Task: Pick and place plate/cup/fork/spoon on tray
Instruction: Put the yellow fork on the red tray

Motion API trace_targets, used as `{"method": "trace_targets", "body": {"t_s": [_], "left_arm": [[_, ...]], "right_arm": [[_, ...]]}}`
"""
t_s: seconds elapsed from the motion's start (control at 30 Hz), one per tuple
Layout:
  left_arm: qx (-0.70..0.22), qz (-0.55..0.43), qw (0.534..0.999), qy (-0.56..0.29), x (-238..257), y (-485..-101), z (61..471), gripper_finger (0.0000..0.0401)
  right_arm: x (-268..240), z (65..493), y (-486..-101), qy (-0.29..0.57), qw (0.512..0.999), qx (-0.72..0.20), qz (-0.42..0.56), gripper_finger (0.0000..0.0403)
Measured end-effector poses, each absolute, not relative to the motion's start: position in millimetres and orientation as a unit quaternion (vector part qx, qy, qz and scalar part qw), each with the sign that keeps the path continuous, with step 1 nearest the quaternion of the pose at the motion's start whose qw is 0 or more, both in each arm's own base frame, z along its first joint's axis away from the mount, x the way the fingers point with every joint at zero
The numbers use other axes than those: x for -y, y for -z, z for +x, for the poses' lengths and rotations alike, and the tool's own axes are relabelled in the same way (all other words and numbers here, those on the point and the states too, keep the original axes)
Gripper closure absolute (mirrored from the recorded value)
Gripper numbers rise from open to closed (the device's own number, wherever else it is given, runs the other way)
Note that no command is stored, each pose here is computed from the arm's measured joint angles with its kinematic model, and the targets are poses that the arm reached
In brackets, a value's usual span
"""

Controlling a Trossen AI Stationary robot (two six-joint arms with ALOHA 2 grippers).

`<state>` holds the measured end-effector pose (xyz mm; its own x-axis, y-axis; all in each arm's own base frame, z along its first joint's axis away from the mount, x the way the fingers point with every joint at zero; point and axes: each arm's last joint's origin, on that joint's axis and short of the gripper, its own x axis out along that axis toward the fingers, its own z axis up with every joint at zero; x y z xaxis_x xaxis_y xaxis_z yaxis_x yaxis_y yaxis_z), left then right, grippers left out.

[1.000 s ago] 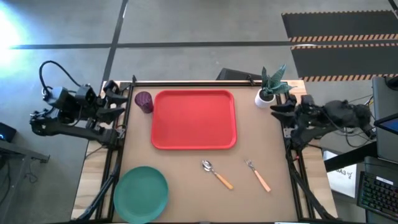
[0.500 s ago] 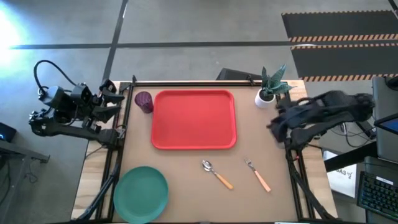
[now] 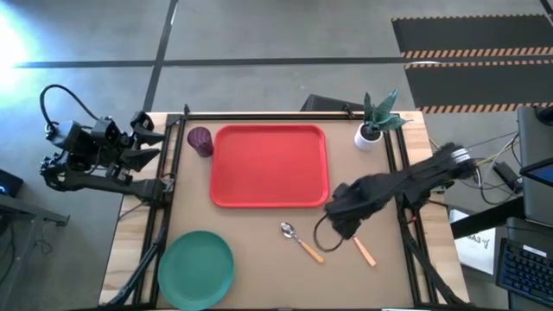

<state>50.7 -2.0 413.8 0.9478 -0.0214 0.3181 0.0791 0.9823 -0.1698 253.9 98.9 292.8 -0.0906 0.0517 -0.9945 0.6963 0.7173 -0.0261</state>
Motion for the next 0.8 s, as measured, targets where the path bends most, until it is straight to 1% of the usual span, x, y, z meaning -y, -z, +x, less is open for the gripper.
{"method": "trace_targets", "body": {"t_s": [0.13,0.27,0.4,0.53,0.7,0.8], "left_arm": [[0.160,-0.091,0.982,0.026,2,-414,50,0.0241],[0.159,-0.091,0.983,0.027,2,-413,50,0.0241],[0.156,-0.090,0.983,0.027,2,-413,52,0.0241],[0.154,-0.090,0.984,0.031,3,-413,54,0.0241],[0.150,-0.089,0.984,0.039,3,-413,56,0.0241],[0.149,-0.092,0.984,0.039,3,-413,56,0.0241]], "right_arm": [[-115,254,-285,0.271,0.597,-0.705,0.271,0.0248],[-136,254,-266,0.293,0.575,-0.713,0.274,0.0248],[-156,248,-255,0.291,0.586,-0.689,0.311,0.0248],[-170,237,-230,0.302,0.583,-0.666,0.354,0.0248],[-173,225,-202,0.296,0.581,-0.643,0.400,0.0248],[-169,221,-187,0.294,0.586,-0.638,0.405,0.0248]]}}
